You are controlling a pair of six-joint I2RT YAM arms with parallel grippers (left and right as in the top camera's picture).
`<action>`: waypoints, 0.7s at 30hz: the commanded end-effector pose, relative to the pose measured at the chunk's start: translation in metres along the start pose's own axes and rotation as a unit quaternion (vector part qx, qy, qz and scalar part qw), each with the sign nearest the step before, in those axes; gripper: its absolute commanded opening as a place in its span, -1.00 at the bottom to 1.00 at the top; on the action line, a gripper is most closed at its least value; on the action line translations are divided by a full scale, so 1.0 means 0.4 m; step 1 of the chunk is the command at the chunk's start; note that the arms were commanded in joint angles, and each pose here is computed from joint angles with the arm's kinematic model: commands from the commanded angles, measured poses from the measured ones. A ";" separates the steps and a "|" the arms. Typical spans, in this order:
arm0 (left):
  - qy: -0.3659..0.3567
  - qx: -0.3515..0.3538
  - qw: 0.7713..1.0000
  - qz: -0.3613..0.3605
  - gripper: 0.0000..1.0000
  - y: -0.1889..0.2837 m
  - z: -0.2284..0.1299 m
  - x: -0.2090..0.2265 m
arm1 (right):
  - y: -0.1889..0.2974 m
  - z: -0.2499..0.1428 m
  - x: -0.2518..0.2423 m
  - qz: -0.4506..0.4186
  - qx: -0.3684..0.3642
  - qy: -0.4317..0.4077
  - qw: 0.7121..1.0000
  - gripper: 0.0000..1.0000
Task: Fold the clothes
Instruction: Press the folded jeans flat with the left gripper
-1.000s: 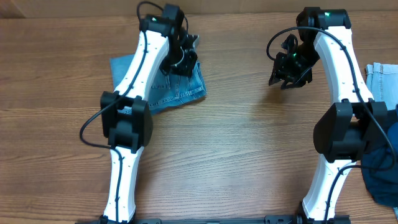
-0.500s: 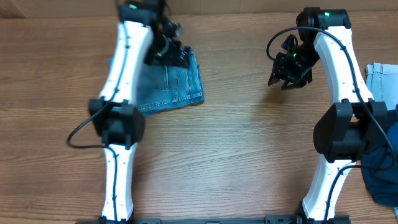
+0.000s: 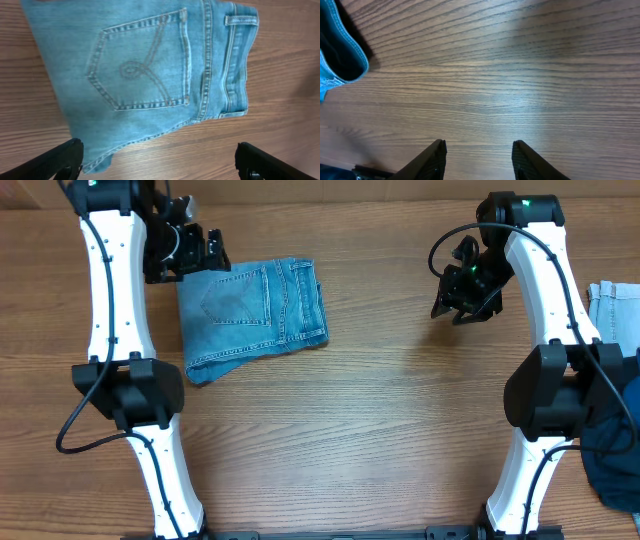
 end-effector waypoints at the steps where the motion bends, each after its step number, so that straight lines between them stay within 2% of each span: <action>1: -0.029 0.047 0.998 0.034 1.00 -0.067 -0.030 -0.067 | 0.065 -0.013 0.021 0.008 -0.037 0.027 0.999 -0.08; 4: -0.047 0.135 0.987 0.075 1.00 -0.168 -0.108 -0.097 | 0.065 -0.012 0.018 0.004 -0.038 0.036 0.999 -0.07; 6: -0.053 0.175 0.980 0.075 1.00 -0.209 -0.150 -0.116 | 0.065 -0.012 0.011 -0.005 -0.038 0.035 0.999 -0.07; 10: -0.050 0.207 0.972 0.103 1.00 -0.240 -0.189 -0.116 | 0.065 -0.011 0.004 -0.015 -0.040 0.034 0.999 -0.06; 13: -0.036 0.193 0.968 0.157 1.00 -0.227 -0.173 -0.068 | 0.065 -0.011 0.003 -0.015 -0.039 0.034 0.999 0.06; 16: 0.002 0.158 0.976 0.147 1.00 -0.217 -0.135 0.004 | 0.065 -0.011 0.003 -0.015 -0.039 0.034 0.999 0.11; 21: 0.111 0.106 0.980 0.123 1.00 -0.173 -0.101 0.184 | 0.065 -0.011 0.003 -0.015 -0.039 0.034 0.999 0.16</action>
Point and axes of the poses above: each gripper's point midway between its finger pads, its own y axis back along the fingers, its own x axis along the line the jaws close on, z = x × y, the point moved 2 cm from there along y, back along the fingers, and after that the axes turned 7 degrees about -y, right-handed, at the moved point
